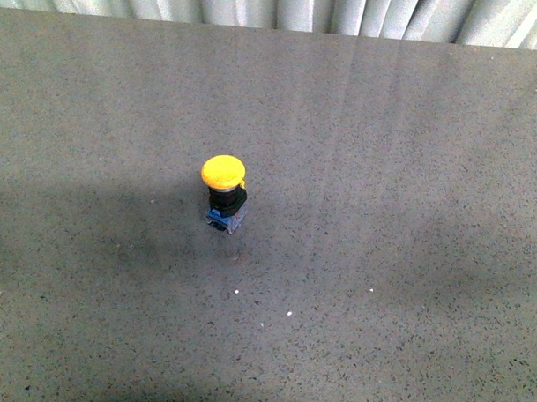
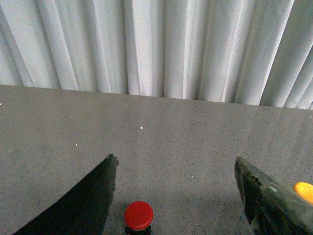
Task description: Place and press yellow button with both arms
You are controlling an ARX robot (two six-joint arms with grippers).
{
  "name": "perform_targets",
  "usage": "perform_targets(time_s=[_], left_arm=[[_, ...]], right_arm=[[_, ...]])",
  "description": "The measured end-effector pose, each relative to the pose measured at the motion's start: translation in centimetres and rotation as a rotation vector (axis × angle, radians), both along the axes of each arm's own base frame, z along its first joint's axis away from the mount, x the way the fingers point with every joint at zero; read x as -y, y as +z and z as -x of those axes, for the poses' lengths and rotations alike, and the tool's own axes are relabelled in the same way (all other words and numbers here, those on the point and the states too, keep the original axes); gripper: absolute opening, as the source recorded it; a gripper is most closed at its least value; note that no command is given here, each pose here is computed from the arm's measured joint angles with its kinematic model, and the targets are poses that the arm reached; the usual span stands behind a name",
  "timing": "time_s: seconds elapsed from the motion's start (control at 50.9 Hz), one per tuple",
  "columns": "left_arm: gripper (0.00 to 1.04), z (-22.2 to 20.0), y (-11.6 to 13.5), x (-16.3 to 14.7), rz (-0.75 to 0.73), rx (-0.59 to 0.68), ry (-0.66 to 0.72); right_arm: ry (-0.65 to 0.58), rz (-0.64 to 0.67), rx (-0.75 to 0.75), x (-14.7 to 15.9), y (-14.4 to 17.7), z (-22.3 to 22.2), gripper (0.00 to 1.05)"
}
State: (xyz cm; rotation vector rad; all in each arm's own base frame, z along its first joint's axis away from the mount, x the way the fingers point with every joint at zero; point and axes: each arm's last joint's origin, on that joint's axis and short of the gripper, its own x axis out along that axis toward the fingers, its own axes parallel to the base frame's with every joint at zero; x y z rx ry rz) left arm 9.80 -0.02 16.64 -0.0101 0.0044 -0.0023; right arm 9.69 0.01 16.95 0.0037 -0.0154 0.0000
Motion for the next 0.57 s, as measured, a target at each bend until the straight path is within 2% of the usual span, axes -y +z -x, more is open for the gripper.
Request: perform_targets(time_s=[0.098, 0.157, 0.569], left_arm=[[0.90, 0.00, 0.00, 0.00, 0.000, 0.000, 0.000], [0.97, 0.00, 0.00, 0.00, -0.002, 0.000, 0.000], [0.96, 0.00, 0.00, 0.00, -0.002, 0.000, 0.000]], right_arm=[[0.000, 0.000, 0.000, 0.00, 0.00, 0.00, 0.93], [0.000, 0.000, 0.000, 0.00, 0.00, 0.00, 0.97], [0.000, 0.000, 0.000, 0.00, 0.00, 0.00, 0.96]])
